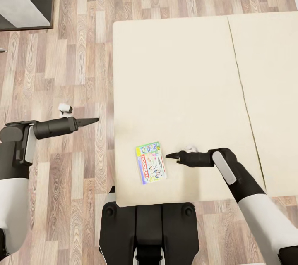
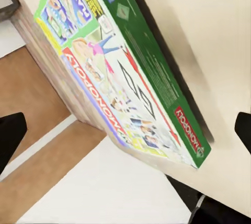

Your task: Put all the toys in the child's room - the three board games (two on the bed and one on the table), the two jigsaw puzzles on the table, and the tennis ball on the table - inside the toy box on the table in the child's room.

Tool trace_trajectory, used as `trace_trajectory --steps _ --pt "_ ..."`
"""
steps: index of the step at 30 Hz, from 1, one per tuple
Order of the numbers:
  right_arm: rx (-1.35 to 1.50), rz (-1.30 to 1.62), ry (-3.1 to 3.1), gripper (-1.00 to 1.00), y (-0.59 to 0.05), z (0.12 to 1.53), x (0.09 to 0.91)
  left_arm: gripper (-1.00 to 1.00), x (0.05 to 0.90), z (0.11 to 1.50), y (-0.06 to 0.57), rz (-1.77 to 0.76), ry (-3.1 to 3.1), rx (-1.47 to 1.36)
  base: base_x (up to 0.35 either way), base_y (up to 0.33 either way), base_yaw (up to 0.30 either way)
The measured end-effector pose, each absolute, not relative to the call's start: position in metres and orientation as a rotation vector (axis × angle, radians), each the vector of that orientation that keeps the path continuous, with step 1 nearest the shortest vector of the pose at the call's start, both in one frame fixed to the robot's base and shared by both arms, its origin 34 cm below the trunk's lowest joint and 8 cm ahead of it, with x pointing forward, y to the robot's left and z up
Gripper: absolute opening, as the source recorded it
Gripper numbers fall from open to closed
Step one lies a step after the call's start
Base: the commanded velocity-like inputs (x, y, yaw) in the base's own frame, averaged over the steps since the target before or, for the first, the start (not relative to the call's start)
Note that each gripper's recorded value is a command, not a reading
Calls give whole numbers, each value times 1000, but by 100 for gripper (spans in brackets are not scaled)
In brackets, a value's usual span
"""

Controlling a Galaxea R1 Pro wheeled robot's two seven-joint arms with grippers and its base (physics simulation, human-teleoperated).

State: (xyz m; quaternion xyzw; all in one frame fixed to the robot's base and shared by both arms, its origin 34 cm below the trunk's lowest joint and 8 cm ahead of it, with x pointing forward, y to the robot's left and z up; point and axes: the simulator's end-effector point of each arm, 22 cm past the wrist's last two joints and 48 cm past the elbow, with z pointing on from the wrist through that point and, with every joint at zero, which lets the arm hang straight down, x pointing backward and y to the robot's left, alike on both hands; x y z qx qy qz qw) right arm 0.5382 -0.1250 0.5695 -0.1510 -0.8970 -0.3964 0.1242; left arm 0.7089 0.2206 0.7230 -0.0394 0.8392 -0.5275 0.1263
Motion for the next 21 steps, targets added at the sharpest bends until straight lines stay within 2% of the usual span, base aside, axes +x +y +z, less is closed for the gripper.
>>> trace_trajectory --steps 10,21 --pt "-384 -1278 -2631 100 -98 611 512 100 657 700 252 -1499 2540 -226 0 0 0" --pt "-389 -1286 -2648 100 -99 614 514 100 619 690 298 -1408 2550 -429 0 0 0"
